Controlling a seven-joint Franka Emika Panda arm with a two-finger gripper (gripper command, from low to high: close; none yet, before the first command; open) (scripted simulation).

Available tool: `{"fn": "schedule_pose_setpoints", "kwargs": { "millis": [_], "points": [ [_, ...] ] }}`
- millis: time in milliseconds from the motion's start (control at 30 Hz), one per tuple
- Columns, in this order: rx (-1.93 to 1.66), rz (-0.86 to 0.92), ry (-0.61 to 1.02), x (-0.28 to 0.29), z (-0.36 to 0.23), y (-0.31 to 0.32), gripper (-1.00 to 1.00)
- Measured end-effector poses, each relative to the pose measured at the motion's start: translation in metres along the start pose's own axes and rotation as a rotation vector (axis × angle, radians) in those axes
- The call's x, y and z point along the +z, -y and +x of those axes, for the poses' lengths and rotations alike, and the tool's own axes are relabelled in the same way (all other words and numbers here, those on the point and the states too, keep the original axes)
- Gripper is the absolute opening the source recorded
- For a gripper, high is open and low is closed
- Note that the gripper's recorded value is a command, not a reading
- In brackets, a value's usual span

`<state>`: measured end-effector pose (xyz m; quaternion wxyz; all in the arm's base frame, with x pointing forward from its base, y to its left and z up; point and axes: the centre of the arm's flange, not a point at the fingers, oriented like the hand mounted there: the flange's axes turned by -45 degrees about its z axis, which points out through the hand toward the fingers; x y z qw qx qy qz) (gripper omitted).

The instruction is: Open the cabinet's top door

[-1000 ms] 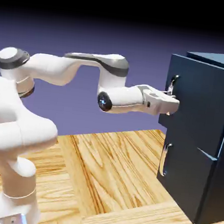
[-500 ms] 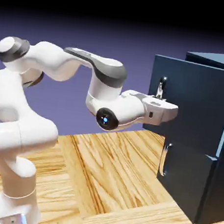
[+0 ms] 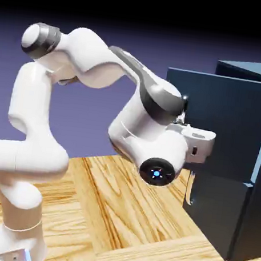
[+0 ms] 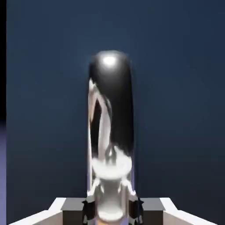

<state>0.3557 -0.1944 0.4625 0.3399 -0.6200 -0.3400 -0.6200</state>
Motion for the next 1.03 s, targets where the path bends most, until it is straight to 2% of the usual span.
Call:
{"fn": "schedule_pose_setpoints", "kwargs": {
  "millis": [333, 767, 1000, 1033],
  "points": [
    [0.0, 0.228, 0.0, -0.048, 0.0, -0.039, -1.0],
    [0.0, 0.361, 0.0, -0.071, 0.0, -0.065, -1.0],
    [0.0, 0.49, 0.0, -0.091, 0.0, -0.095, -1.0],
    [0.0, 0.501, 0.0, -0.092, 0.0, -0.097, 1.0]
  ]
}}
